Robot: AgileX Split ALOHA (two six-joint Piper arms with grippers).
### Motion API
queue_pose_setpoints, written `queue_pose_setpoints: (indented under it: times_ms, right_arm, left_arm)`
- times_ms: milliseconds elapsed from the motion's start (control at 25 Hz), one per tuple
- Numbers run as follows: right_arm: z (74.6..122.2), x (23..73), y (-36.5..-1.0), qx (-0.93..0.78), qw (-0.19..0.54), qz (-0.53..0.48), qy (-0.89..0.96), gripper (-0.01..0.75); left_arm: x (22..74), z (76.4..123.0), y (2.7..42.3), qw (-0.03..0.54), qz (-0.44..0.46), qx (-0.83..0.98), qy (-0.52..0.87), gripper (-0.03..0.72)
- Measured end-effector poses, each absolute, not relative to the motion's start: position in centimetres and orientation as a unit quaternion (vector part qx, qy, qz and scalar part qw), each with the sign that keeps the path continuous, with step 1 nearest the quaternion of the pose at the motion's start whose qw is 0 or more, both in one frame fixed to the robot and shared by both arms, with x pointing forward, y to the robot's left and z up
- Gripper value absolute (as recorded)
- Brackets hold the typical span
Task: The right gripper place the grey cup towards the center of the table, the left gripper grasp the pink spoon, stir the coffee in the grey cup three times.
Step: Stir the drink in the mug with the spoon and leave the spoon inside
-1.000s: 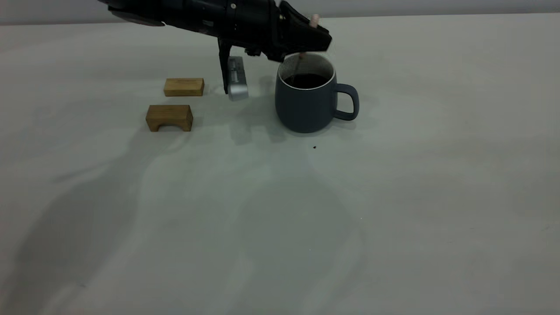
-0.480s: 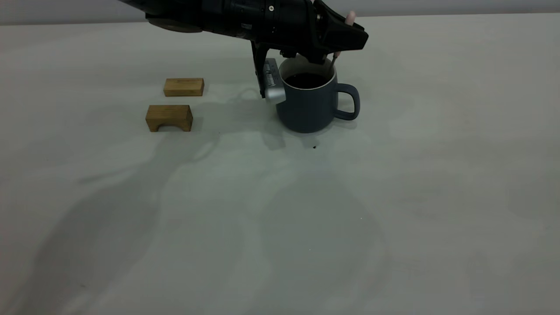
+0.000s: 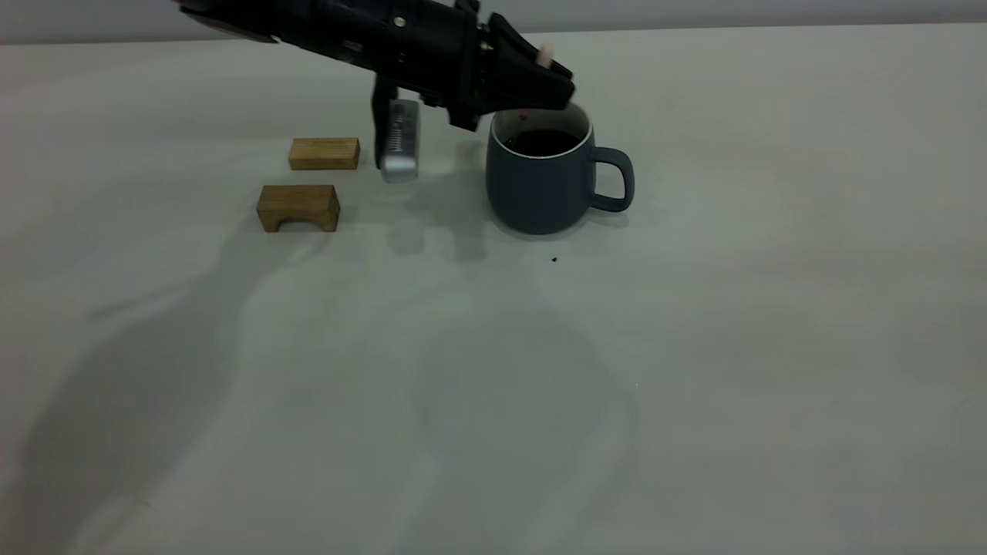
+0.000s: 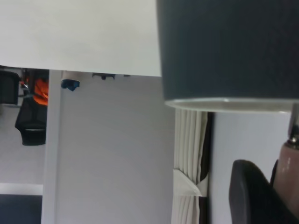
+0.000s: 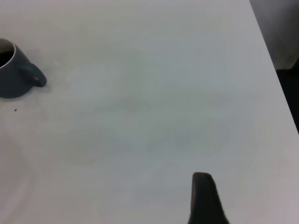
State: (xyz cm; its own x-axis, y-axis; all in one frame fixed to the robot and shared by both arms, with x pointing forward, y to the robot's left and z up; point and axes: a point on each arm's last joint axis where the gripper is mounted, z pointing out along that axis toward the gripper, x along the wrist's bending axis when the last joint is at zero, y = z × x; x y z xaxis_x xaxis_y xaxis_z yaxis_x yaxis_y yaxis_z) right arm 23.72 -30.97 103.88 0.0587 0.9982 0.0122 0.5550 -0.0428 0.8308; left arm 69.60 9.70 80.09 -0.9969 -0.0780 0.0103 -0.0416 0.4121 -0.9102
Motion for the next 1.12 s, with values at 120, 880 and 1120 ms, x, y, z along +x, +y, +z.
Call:
queue_pose_setpoints:
  times_ms: [120, 880, 1120]
  right_arm:
    - [103.9, 23.7, -31.0, 0.644, 0.339, 0.327, 0.603, 0.523]
    - [103.9, 23.7, -31.0, 0.644, 0.339, 0.327, 0.603, 0.523]
    - [103.9, 23.7, -31.0, 0.644, 0.339, 0.327, 0.603, 0.523]
  left_arm:
    - [69.7, 80.1, 9.9, 0.017, -0.543, -0.038, 0.839, 0.125]
    - [68.9, 80.5, 9.5, -0.016, -0.563, -0.015, 0.826, 0.284]
    - [67.9, 81.8, 9.8, -0.045, -0.54, 0.058, 0.838, 0.49]
